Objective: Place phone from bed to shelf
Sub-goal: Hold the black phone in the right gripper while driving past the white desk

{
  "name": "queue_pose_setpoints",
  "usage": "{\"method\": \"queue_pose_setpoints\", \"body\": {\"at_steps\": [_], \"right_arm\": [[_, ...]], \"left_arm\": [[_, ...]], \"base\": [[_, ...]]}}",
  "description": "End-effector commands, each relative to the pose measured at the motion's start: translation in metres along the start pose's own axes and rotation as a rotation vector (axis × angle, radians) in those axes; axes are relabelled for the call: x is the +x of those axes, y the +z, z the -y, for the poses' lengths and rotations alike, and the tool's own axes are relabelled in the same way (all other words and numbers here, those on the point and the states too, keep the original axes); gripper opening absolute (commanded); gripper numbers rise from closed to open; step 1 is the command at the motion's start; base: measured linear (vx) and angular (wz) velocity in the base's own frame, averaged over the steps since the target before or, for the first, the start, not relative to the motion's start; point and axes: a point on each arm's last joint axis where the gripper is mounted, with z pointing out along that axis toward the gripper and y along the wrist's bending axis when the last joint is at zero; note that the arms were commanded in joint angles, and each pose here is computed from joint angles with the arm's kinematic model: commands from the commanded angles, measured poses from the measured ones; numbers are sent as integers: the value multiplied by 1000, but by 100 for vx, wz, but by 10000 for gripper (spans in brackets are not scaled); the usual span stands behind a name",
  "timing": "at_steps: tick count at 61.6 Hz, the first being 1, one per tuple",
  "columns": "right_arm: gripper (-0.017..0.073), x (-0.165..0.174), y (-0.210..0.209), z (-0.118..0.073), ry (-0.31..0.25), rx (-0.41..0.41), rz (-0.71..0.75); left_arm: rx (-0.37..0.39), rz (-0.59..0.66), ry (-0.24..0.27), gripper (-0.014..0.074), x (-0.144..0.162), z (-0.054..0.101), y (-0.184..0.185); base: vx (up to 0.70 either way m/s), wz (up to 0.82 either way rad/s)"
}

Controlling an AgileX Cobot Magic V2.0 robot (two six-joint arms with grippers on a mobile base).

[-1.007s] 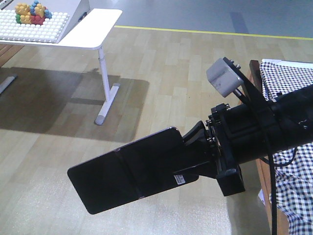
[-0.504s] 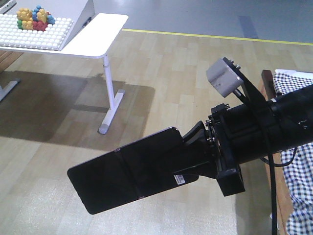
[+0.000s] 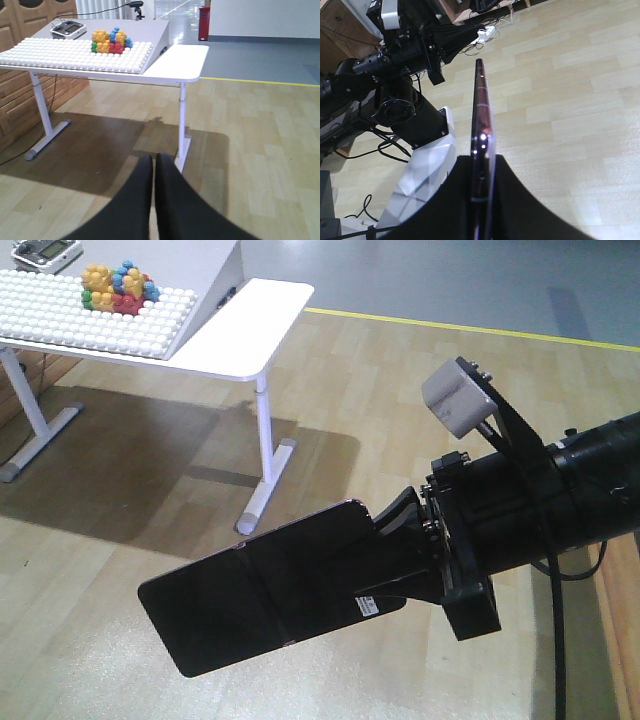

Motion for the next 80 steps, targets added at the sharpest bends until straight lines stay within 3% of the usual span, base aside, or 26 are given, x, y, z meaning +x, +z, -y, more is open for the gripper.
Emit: {"method": "queue_pose_setpoints", "body": {"at_steps": [1, 80], "right_arm": [[-1, -11, -8, -20, -28, -95, 64], [-1, -11, -8, -20, -28, -95, 64]], "left_arm": [[-5, 76, -9, 1, -6, -1, 0], [-5, 76, -9, 1, -6, -1, 0]], "base": [[25, 21], [23, 18]]}}
